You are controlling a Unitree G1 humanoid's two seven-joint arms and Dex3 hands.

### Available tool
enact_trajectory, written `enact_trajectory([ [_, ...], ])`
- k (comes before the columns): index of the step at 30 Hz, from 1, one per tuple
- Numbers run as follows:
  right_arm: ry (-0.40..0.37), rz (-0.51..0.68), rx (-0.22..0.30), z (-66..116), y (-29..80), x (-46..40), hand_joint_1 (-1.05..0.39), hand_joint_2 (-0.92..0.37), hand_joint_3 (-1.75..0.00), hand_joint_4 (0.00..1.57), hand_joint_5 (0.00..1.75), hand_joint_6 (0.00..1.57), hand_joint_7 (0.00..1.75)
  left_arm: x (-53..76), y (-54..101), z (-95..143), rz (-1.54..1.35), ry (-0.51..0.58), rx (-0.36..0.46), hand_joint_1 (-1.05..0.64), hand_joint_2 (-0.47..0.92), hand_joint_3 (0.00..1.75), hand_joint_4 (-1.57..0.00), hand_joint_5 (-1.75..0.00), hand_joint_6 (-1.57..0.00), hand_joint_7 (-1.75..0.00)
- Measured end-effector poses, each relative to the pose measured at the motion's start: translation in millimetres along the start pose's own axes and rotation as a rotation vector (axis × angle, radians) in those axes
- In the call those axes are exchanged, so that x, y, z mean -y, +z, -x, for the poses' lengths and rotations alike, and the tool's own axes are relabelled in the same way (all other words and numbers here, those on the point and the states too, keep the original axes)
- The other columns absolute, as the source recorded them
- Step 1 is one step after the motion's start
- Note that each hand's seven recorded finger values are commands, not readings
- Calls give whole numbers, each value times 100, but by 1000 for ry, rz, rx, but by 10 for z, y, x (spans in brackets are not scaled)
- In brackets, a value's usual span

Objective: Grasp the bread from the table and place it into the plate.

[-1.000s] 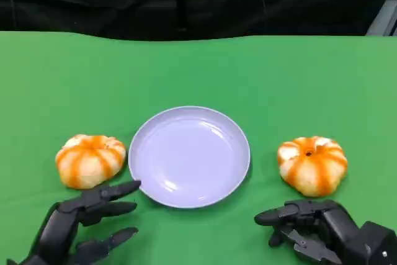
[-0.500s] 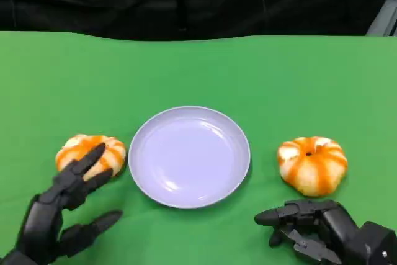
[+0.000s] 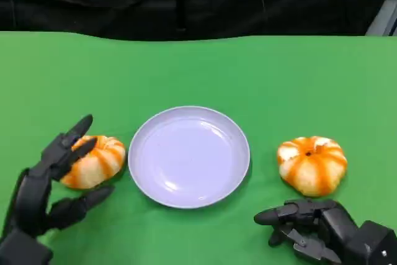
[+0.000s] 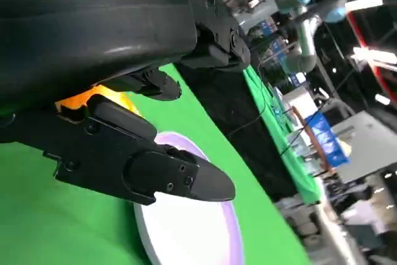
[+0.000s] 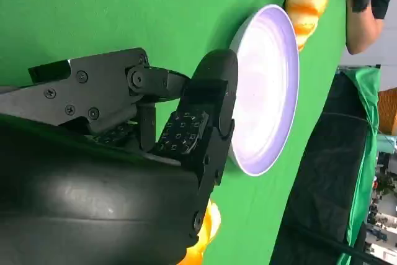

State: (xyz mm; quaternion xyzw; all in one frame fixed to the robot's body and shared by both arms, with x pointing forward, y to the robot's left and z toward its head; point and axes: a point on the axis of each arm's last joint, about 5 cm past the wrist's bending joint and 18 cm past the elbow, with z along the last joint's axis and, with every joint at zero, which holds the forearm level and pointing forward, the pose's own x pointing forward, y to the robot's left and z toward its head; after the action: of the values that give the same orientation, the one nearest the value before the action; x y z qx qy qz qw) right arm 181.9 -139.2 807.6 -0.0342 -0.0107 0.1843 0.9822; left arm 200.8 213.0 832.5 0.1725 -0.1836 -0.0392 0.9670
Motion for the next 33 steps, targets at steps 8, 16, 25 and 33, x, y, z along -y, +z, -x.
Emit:
enact_trajectory([
  [8, 0, -3, -1, -2, 0, 4, -5, -92, -39, 78, 117, 117, 18, -64, -33, -95, -332, -57, 9, -71, 92, 34, -44, 0, -50, -5],
  [16, -3, -4, 0, -5, 1, -2, -5, -92, -39, 79, 118, 117, 19, -137, -64, -258, -582, -126, 21, -78, 92, 37, -42, 0, -56, -3],
  [25, -11, 0, -1, -13, 8, -9, -4, -92, -40, 79, 120, 118, 20, -195, -83, -353, -724, -200, -35, -94, 92, 39, -43, -1, -53, 0],
  [33, -13, -2, 6, -7, 1, -17, -3, -92, -41, 79, 121, 118, 21, -183, -61, -447, -756, -297, -94, -100, 92, 39, -45, -1, -50, 0],
])
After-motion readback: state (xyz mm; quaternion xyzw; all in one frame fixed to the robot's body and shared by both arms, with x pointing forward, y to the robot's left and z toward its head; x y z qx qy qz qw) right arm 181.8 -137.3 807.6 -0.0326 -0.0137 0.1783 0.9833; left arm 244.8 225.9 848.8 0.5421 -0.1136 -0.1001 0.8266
